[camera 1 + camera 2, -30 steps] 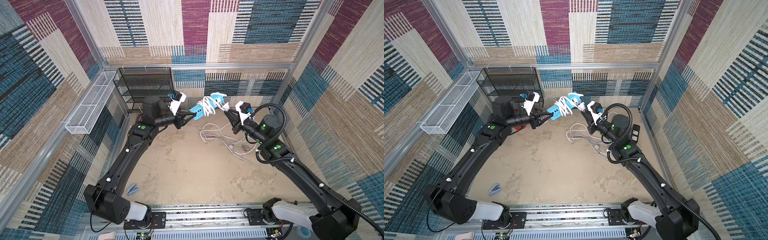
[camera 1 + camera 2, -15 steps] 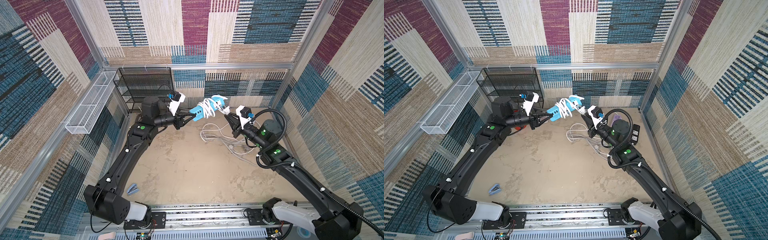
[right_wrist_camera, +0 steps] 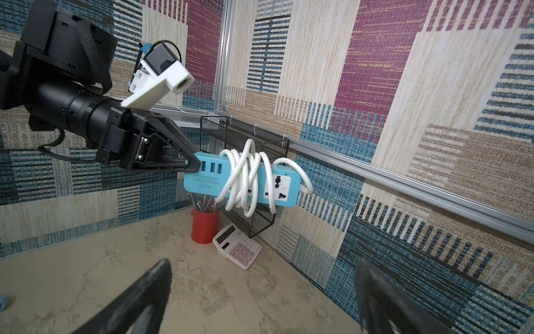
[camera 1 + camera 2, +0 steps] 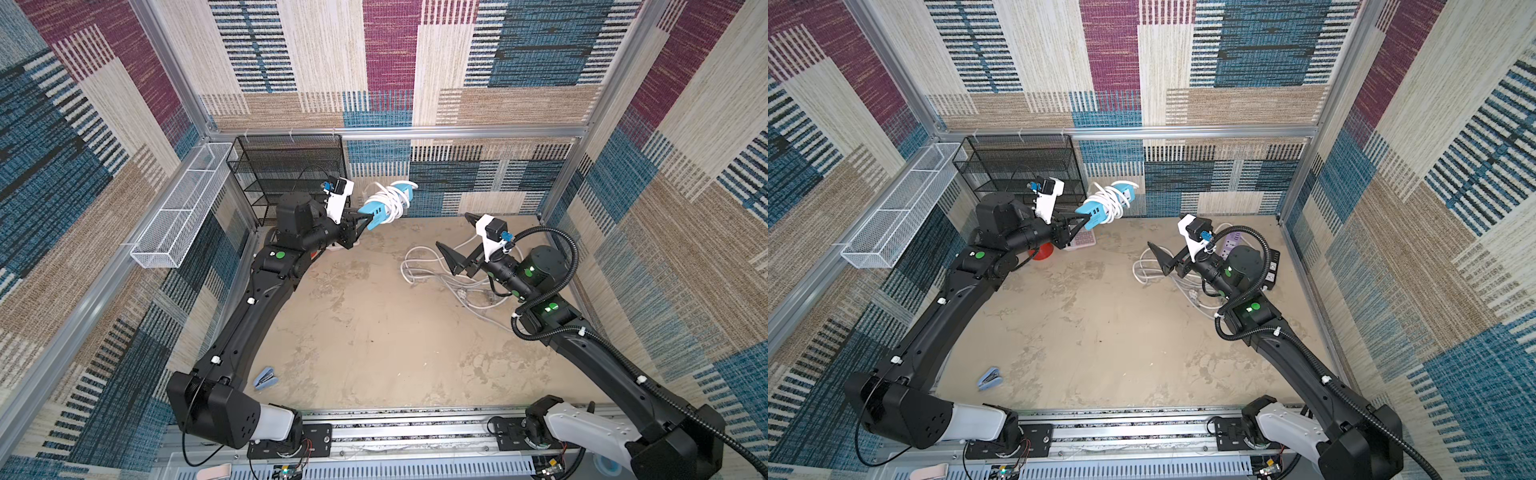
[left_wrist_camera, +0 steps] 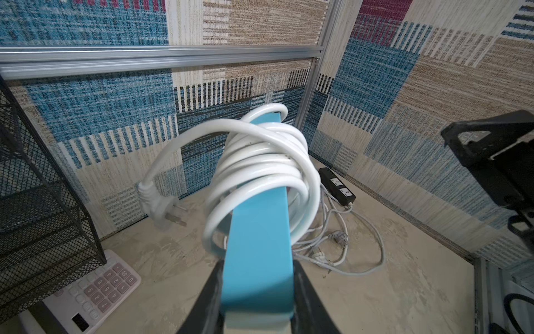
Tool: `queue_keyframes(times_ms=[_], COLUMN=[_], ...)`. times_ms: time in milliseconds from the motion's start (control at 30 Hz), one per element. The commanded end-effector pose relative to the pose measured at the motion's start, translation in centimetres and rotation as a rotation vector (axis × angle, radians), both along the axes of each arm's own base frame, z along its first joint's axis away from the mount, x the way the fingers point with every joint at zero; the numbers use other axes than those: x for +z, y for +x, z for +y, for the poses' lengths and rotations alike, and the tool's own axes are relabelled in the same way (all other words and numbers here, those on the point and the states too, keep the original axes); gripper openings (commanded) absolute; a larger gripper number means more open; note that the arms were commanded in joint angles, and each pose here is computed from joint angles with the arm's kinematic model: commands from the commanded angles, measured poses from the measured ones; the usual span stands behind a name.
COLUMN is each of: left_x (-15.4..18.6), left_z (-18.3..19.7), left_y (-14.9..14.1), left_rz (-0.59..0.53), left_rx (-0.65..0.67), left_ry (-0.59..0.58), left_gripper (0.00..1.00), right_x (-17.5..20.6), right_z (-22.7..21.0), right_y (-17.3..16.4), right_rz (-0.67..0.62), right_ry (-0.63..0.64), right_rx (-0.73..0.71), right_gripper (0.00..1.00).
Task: Unwrap the cord wrapped around the power strip
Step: Unwrap the power cord from the power strip.
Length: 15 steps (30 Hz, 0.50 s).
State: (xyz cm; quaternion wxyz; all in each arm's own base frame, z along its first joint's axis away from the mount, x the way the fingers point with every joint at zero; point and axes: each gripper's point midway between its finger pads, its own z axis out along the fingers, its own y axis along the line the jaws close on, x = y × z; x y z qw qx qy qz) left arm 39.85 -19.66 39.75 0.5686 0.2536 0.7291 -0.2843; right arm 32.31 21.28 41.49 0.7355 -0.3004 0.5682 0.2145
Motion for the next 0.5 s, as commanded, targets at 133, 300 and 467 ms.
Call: queue_keyframes(times_ms=[133,300,467], left_x=[3.6,4.4,5.3], left_z=[-0.9,-1.6,-2.4], left_y=[-1.5,-3.0,-4.4], left_rz=[-0.089,-0.093,-0.100], left_rx=[-0.086,-0.163,-0.250], left_ry=[-0.045,-0.057,-0.093], left_gripper=[0.00,0.00,0.00], right_x=[-0.1,-0.3,-1.3], right_z=[0.0,-0.9,-0.7], right_y=[2.0,3.5,5.6], right_rz=[0.034,0.065,0.101], right_ry=[-0.015,-0.010,-0.041], right_rx=[0.021,0.074,0.100], right_gripper=[0.98,0.98,0.98])
